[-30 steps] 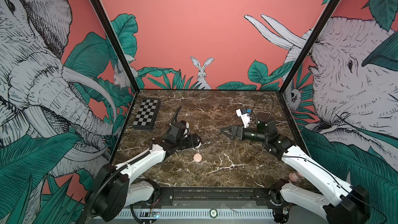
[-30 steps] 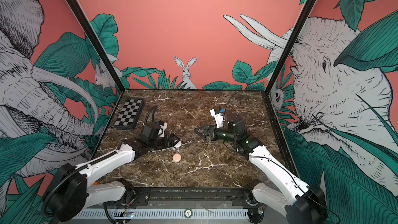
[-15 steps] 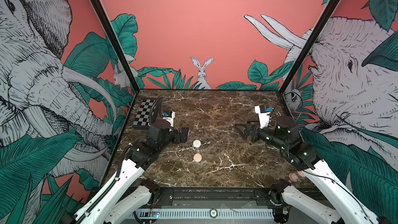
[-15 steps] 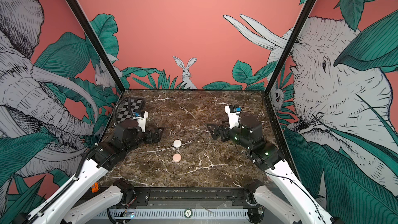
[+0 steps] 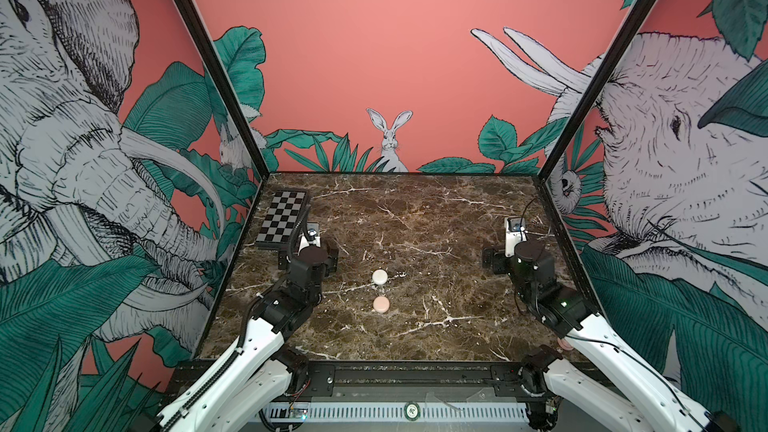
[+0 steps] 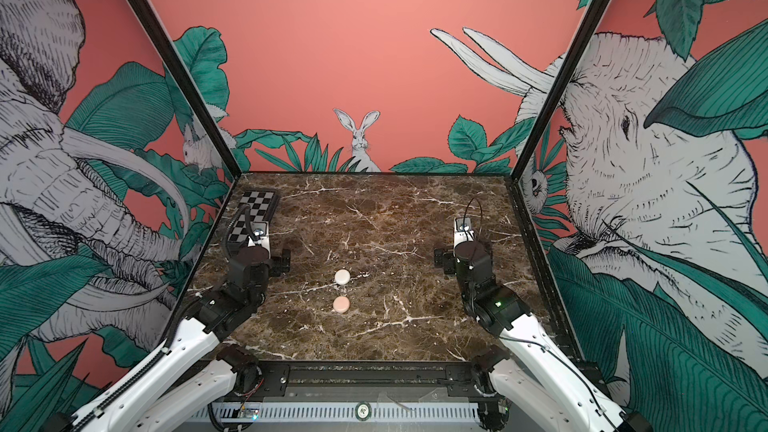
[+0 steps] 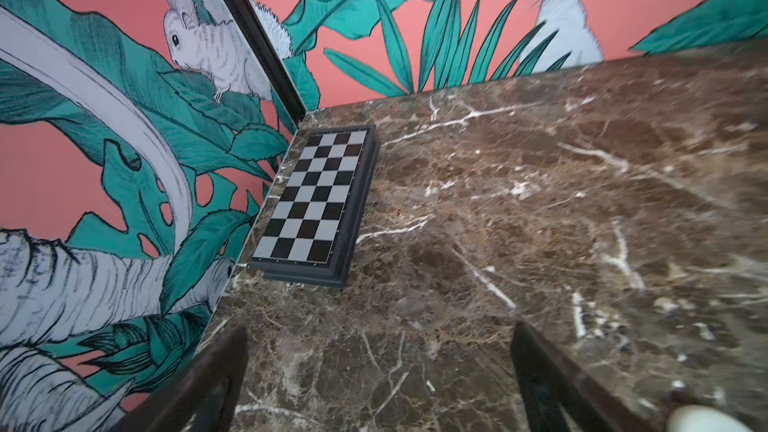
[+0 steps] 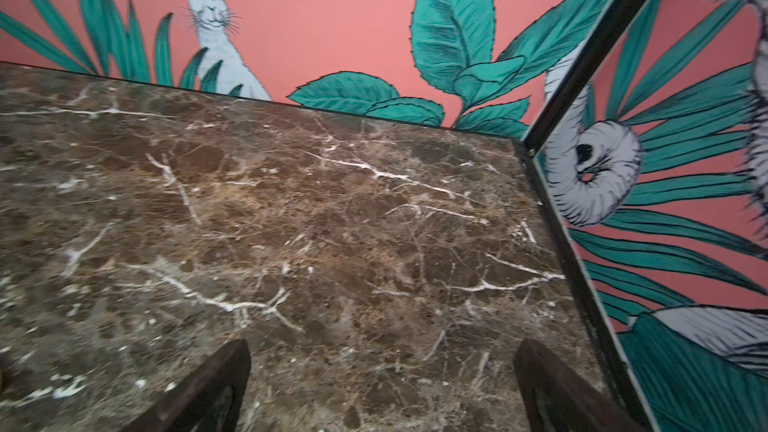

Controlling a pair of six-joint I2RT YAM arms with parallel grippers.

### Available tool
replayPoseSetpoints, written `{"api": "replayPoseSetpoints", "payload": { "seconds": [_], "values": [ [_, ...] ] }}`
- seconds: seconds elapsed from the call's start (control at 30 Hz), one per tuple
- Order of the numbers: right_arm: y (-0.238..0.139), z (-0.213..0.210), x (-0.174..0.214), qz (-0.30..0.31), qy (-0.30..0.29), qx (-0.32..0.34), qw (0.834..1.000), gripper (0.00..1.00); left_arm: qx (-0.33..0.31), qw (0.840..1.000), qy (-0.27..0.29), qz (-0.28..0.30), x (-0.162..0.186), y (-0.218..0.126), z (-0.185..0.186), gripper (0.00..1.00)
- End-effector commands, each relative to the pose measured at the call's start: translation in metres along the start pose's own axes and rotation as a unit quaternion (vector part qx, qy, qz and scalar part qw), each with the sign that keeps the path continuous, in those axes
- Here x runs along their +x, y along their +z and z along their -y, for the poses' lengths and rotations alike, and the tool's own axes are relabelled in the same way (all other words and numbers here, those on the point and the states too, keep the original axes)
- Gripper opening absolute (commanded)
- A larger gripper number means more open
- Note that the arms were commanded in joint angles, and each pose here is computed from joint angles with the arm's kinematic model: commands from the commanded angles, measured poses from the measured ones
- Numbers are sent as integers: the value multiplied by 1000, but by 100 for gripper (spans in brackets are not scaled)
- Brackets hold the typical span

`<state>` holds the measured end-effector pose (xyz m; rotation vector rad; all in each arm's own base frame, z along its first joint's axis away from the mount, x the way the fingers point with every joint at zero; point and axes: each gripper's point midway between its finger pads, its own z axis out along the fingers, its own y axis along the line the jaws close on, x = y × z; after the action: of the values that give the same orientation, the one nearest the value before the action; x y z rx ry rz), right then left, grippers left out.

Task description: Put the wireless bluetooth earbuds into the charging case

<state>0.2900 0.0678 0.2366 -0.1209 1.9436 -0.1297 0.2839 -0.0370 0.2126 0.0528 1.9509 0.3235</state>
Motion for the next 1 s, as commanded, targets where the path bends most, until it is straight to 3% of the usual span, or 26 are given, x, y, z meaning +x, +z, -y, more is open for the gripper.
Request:
{"api": "replayPoseSetpoints", "payload": {
  "seconds": [0.0, 0.1, 0.27, 0.43, 0.57, 0.7, 0.8, 0.97],
  "values": [
    [12, 32, -14, 31, 0, 95, 995, 98, -26, 999, -23, 4, -3, 18, -18, 99],
    [36, 54, -5, 25, 1, 149, 989, 98, -46, 998, -32, -5, 3, 30, -33, 99],
    [75, 65, 8, 14, -60, 206, 977, 98, -27, 999, -28, -21, 14, 47, -28, 99],
    [103, 70, 46, 8, -35, 195, 980, 98, -30, 999, -13, -27, 19, 65, -26, 99],
    [116, 67, 54, 19, -25, 160, 987, 98, -25, 999, -30, -24, 25, 74, -32, 99],
    [132, 63, 68, -18, -33, 138, 990, 98, -26, 998, -40, -38, 37, 86, -40, 99],
    [131, 65, 83, 8, -24, 146, 989, 98, -22, 998, -36, -38, 41, 93, -39, 99],
    [142, 67, 91, 1, -13, 139, 990, 98, -5, 999, -30, -33, 44, 101, -34, 99]
  ]
}}
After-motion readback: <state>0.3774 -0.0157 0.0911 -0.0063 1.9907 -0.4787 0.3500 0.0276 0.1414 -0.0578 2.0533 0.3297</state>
